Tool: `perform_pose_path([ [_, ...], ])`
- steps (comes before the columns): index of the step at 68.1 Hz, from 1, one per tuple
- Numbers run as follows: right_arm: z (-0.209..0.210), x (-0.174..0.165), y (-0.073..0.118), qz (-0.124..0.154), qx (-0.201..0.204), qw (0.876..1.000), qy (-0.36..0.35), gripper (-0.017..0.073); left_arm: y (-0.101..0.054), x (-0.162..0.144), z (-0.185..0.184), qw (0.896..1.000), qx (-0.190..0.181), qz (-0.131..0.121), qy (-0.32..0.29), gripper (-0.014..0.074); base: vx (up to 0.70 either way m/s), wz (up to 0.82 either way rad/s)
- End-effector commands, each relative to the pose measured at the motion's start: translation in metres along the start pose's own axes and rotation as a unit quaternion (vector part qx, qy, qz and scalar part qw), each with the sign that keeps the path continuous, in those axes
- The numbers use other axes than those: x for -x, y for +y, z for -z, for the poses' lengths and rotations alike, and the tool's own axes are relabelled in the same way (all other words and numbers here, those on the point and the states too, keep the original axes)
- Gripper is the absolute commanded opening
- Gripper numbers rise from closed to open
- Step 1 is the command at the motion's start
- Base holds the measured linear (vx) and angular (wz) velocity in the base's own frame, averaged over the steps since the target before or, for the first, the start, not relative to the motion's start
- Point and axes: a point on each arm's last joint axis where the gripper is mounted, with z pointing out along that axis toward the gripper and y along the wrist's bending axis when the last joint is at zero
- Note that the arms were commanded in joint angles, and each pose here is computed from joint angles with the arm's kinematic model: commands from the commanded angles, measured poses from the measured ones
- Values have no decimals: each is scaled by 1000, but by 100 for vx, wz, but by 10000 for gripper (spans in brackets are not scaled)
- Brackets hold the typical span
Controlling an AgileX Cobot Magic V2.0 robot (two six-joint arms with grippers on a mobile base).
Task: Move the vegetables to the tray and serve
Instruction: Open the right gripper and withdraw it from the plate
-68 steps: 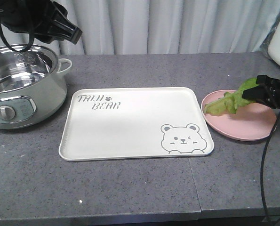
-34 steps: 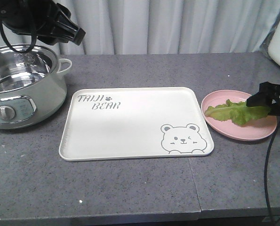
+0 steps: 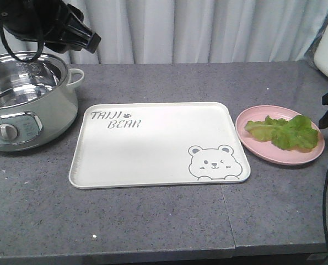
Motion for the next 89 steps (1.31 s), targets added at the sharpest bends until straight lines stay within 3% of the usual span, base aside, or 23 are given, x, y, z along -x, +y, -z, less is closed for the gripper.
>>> perform_pose_path([
  [1,26,4,6,-6,-2,1000,-29,436,7,4,22,999,6,13,-40,376,0,0],
  [20,25,5,6,-7,-2,999,-32,363,7,4,21,999,6,13,-40,376,0,0],
  [61,-22,4,-4,-21,12,999,23,346,4,5,10,1000,5,8,-27,376,0,0],
  [71,-23,4,-5,-22,12,999,25,234,4,5,10,1000,5,8,-27,376,0,0],
  [85,-23,4,-4,-18,13,999,26,-4,4,5,10,1000,5,8,-27,376,0,0],
  [89,-23,4,-4,-17,16,999,25,-13,4,5,10,1000,5,8,-27,376,0,0],
])
